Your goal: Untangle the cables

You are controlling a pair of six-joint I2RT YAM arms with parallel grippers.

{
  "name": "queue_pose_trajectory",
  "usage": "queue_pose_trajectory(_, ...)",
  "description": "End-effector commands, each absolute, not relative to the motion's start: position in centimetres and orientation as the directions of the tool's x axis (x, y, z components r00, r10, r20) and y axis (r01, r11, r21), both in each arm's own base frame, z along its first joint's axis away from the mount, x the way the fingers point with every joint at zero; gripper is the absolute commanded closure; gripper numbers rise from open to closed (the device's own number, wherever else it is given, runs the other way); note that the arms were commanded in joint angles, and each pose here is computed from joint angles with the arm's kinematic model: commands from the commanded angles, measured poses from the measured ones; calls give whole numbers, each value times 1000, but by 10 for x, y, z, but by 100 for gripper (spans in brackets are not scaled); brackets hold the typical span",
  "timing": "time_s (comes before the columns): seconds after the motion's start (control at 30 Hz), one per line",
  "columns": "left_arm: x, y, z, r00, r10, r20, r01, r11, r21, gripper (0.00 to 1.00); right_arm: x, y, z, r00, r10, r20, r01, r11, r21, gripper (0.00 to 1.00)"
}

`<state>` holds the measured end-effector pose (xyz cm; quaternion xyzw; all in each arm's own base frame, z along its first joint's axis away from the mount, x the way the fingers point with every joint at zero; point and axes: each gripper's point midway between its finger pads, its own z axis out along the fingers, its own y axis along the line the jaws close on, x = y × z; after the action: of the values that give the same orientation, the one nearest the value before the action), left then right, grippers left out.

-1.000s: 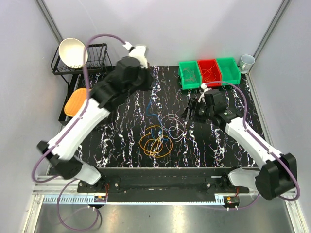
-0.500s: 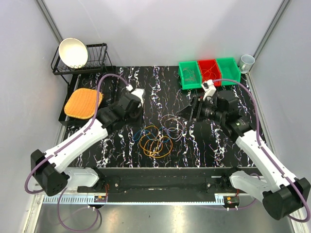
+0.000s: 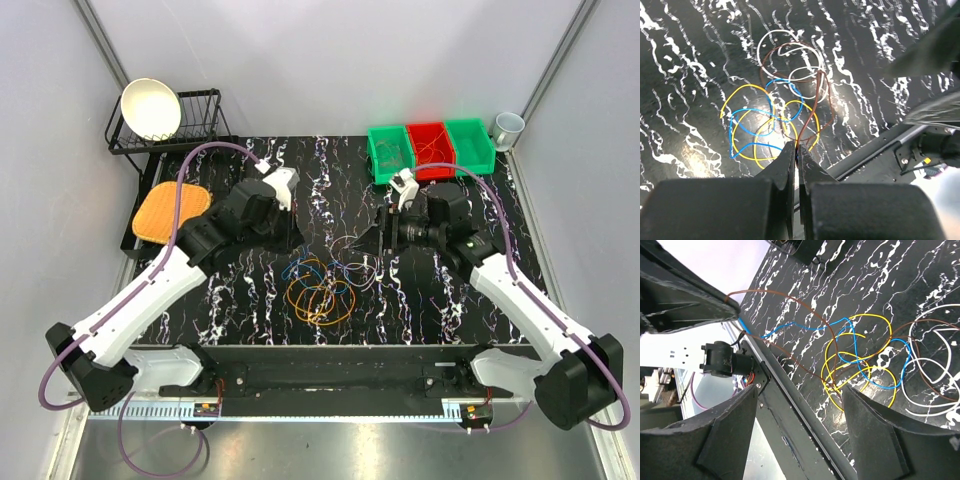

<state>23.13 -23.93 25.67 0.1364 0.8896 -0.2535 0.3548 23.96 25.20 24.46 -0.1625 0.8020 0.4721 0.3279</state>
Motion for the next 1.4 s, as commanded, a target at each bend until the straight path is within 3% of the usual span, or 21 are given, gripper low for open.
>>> queue_pose_trajectory(0.0,228,-252,279,-683,88,-725,501,780,-376,100,241,269,262,-684,32,-729,-648,432,627,25)
queue_pose_trajectory(0.33,239,-261,299,-671,41,-740,487,777,-399,100,234,289,229,-705,-18,-709,-634,466,617,28)
queue_pose_trajectory(0.47,249,-262,304,-670,7,-743,456,793,-404,100,258,269,212,-695,67,-716,-503,665,551,33)
queue_pose_trajectory(1.13,276,-274,305,-727,-82,-681,367,792,-488,100,258,292,189,-683,52,-729,-508,683,525,34)
queue_pose_trajectory(1.37,278,-276,301,-737,-78,-671,364,791,-492,100,267,294,184,-687,58,-724,-488,701,519,43)
